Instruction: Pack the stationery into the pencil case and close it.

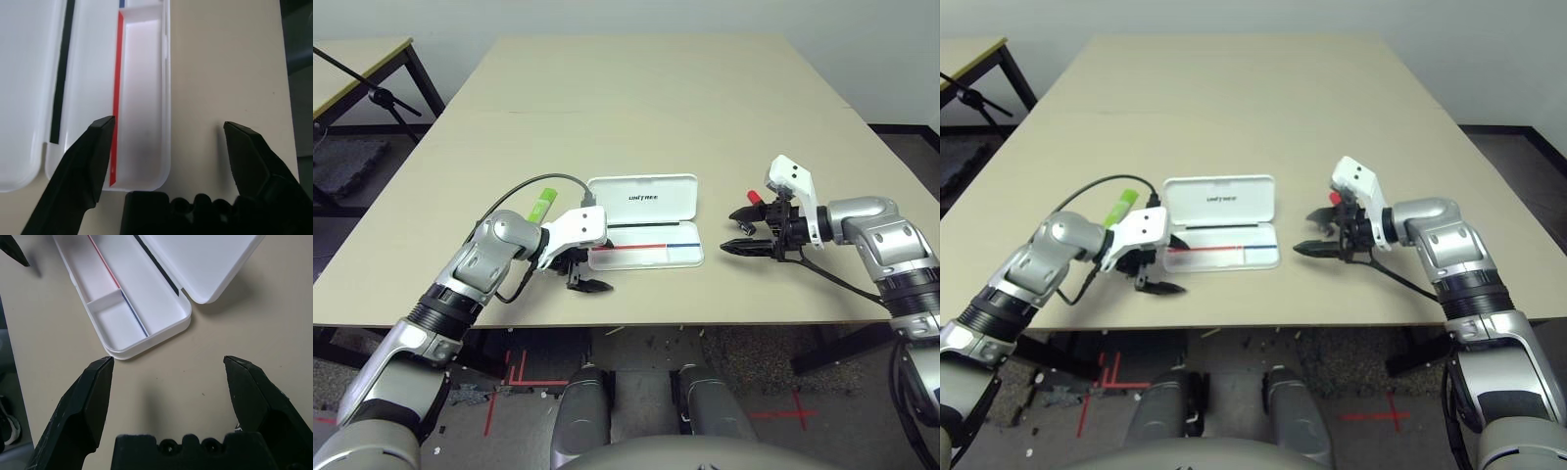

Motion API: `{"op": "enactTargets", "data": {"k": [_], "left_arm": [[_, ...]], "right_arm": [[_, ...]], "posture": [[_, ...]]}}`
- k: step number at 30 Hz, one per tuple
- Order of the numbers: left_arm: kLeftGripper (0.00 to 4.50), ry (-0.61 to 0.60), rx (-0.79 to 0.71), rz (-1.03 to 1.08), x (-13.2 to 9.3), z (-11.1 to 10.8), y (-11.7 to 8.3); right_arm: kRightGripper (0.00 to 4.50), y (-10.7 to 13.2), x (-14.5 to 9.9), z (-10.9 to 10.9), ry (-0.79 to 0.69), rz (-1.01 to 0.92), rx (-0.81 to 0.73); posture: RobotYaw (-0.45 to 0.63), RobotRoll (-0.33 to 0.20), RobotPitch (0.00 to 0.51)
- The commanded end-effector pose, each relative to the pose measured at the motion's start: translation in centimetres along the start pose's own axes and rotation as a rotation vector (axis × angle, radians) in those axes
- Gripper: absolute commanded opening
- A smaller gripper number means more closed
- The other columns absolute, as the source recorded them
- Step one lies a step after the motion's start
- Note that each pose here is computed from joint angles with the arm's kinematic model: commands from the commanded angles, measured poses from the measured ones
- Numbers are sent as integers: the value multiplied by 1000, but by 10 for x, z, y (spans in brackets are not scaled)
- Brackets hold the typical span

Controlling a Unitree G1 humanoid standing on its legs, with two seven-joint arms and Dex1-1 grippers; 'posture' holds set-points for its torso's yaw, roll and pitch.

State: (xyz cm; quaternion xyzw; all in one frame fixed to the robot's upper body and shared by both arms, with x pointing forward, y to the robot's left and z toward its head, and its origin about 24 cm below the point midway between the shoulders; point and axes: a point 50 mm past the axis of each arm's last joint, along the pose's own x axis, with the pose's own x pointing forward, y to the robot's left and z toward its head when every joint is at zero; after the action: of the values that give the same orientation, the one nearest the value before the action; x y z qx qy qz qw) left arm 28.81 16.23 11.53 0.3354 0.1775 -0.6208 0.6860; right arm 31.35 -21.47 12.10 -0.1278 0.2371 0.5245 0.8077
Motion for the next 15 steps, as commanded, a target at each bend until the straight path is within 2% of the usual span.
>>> {"op": "enactTargets", "data": {"k": [1,5,15], "left_arm": [[4490,-46,1,-1,-10,11,-3],[4490,-62,12,18,-19,19,-4],[4490,-243,-6,97,-57,57,-1]], "right_arm": [[4500,0,0,4,3,-3,-21],[4500,-1,-2,4,6,-8,-25],[4500,-4,-12,6,-25,-55,-49]], "posture": [[-41,0,35],[-41,0,39],[-39,0,48]]}}
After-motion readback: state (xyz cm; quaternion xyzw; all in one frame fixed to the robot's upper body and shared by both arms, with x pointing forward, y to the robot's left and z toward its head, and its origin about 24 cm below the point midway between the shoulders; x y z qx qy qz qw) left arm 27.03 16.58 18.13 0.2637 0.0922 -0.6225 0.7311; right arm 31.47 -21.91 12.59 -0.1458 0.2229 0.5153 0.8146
